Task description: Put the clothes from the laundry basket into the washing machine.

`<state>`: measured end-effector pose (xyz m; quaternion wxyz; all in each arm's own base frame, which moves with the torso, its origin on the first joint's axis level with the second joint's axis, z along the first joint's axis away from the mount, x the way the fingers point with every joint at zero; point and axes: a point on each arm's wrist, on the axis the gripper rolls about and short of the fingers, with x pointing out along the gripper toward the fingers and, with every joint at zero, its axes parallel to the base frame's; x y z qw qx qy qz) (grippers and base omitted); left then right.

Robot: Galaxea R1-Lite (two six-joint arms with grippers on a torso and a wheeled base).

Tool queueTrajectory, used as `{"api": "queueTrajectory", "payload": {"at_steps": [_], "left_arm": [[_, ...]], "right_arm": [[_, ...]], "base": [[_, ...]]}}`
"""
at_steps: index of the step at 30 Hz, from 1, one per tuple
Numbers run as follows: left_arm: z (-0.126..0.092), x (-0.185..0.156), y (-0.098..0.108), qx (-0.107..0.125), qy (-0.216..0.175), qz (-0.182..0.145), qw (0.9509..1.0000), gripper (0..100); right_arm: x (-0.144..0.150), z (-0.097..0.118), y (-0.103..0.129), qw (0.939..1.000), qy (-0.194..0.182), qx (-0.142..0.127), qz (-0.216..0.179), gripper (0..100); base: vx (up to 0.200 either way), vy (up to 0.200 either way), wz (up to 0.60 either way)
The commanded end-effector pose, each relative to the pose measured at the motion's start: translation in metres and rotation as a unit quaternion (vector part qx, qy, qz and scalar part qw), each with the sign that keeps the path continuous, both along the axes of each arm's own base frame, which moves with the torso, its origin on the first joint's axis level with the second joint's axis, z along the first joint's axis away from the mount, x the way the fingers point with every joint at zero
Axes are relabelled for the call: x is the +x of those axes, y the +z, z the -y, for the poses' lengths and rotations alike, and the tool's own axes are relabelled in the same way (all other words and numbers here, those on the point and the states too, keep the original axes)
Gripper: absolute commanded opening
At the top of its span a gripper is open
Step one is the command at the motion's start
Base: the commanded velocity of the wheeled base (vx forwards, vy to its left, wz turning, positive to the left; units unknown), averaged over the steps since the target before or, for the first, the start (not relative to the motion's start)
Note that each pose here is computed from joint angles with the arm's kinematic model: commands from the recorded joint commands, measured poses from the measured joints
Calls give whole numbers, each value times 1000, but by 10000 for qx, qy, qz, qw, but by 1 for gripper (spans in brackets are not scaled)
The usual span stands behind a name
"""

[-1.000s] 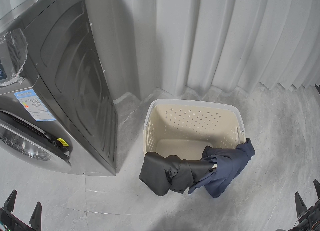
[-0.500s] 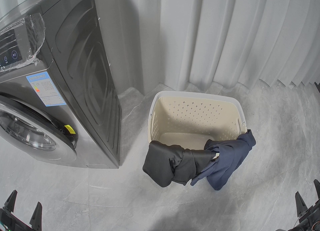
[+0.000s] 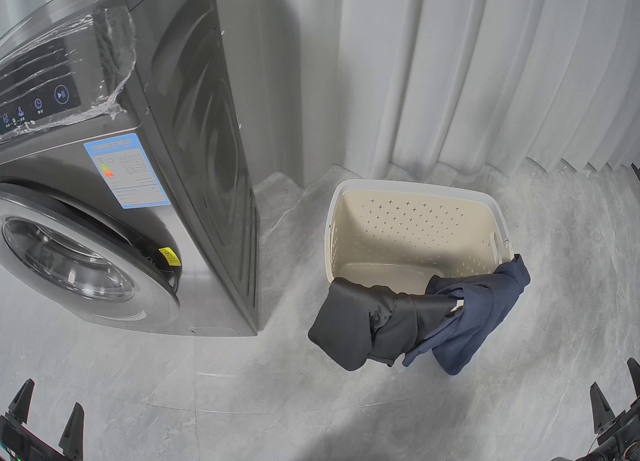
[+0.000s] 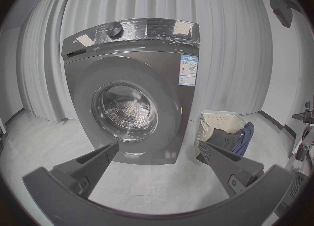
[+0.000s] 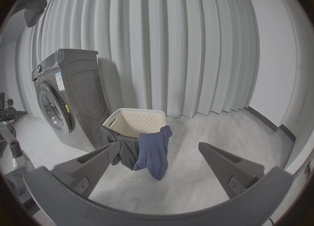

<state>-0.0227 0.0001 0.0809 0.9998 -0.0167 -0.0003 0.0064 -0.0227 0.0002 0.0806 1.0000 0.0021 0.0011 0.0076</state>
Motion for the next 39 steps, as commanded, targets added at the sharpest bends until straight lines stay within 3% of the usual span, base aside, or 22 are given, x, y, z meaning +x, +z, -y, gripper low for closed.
{"api": "queueTrajectory", "payload": {"at_steps": [1, 29, 39], "left_arm": [[0, 0, -5, -2, 5, -17, 10000, 100], [0, 0, -5, -9, 5, -17, 10000, 100], [0, 0, -5, -2, 5, -17, 10000, 100]], "right_arm": [[0, 0, -5, 10000, 9, 2, 3, 100], [0, 0, -5, 10000, -7, 9, 3, 100], [0, 0, -5, 10000, -14, 2, -5, 100]], "base": [[0, 200, 0], [0, 200, 0], [0, 0, 0]]}}
